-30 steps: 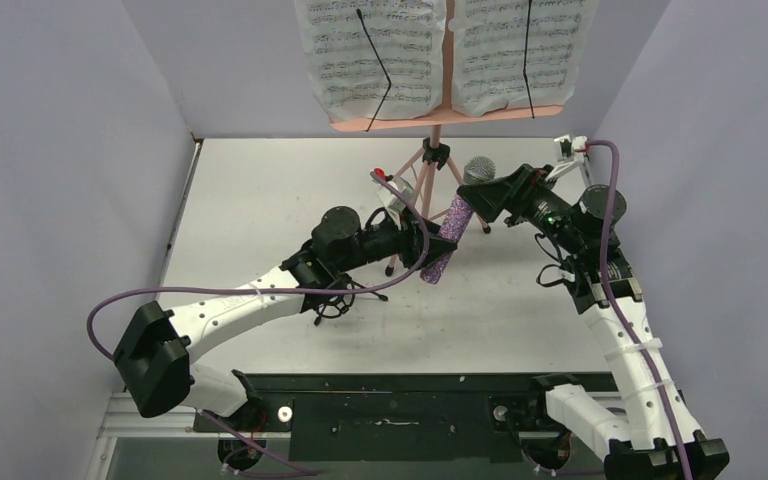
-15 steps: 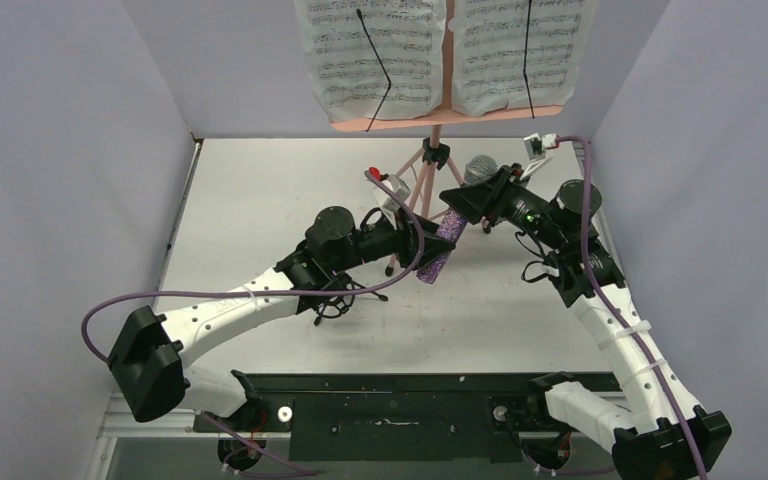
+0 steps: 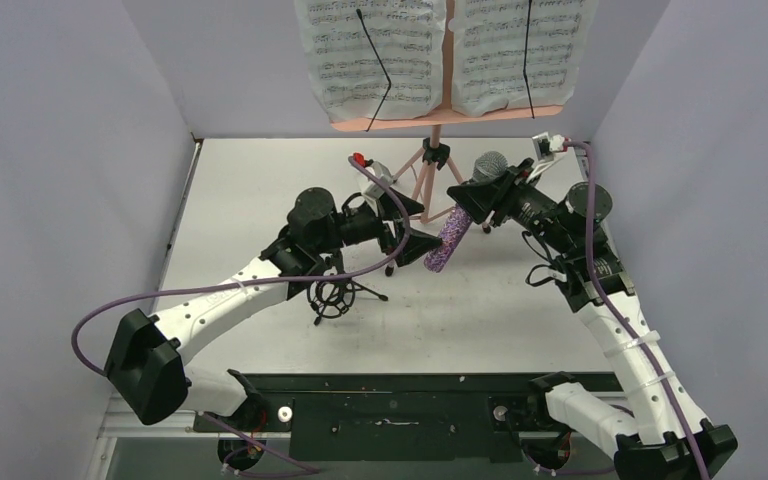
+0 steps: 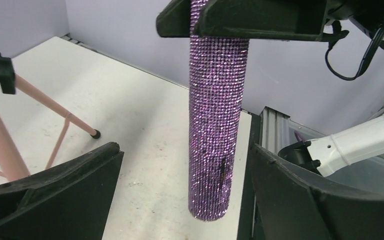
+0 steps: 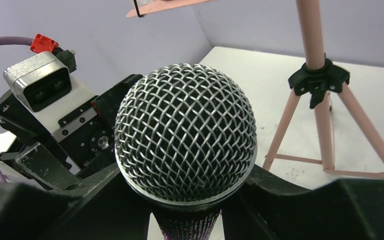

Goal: Set up the instrument practice props

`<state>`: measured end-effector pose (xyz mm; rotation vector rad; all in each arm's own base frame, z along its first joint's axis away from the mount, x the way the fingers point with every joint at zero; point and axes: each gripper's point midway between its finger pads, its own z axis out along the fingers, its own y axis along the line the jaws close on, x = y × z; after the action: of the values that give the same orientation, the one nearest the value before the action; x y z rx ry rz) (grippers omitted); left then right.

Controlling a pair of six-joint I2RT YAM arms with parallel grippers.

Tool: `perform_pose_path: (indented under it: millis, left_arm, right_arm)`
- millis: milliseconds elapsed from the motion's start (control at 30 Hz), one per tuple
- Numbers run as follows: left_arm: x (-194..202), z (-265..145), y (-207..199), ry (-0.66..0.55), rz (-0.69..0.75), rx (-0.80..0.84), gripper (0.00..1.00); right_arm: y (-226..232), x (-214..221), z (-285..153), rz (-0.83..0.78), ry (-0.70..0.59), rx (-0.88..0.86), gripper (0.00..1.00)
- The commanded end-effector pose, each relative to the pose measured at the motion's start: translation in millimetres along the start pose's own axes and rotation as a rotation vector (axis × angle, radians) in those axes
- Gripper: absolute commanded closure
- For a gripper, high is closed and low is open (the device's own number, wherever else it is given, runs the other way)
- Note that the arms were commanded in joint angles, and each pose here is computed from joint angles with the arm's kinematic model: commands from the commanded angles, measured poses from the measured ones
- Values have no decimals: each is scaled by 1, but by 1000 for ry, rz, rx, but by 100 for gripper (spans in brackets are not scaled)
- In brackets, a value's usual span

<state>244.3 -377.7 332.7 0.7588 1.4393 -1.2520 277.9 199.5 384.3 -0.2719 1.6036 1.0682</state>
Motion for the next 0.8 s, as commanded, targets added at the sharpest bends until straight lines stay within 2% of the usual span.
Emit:
perform_pose_path:
  millis: [0,400,767]
  left_arm:
    - [-45,-13,-26,-66,133,131,4]
    - [-49,-45,-17,-93,349,12,4]
    - [-33,-60,-37,-38,387,127,2]
  right_arm:
    - [34,-53,-13,-201,-160,-51,95]
    - [58,-33,-4,-437,-120,-215,95]
    - [103,1,25,-581,-83,-401,95]
